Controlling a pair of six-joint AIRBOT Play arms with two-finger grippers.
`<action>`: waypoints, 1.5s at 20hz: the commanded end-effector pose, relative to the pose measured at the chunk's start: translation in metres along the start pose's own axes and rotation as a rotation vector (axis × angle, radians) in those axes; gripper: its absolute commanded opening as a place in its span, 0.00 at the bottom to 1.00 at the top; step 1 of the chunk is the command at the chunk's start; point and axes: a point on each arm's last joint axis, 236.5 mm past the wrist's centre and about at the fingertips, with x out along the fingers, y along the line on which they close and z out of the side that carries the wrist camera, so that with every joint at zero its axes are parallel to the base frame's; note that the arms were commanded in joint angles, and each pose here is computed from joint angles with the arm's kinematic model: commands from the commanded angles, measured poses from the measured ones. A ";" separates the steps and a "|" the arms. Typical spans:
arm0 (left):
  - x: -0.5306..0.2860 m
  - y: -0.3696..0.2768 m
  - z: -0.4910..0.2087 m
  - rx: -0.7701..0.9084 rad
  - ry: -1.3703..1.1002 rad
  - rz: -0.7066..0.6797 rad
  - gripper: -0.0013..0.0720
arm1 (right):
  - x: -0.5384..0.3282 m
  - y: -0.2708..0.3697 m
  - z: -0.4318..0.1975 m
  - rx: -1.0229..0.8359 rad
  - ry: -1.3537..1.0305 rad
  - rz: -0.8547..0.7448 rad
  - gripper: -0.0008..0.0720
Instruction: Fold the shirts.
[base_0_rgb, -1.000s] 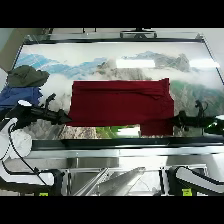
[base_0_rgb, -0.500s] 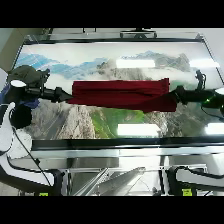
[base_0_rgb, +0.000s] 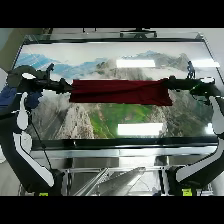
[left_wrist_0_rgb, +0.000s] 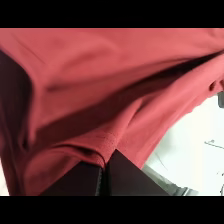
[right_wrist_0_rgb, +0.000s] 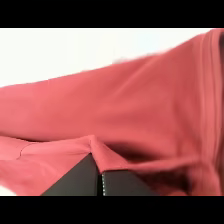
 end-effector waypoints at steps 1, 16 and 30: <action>0.026 0.014 -0.002 -0.008 0.056 -0.020 0.03 | 0.022 -0.015 0.004 -0.085 -0.013 -0.025 0.04; -0.098 0.005 0.036 -0.072 -0.140 0.012 0.40 | -0.014 -0.080 -0.028 -0.005 0.234 -0.182 0.97; 0.044 -0.130 0.004 0.290 0.065 -0.043 0.02 | 0.014 -0.026 -0.034 -0.020 0.286 -0.024 0.04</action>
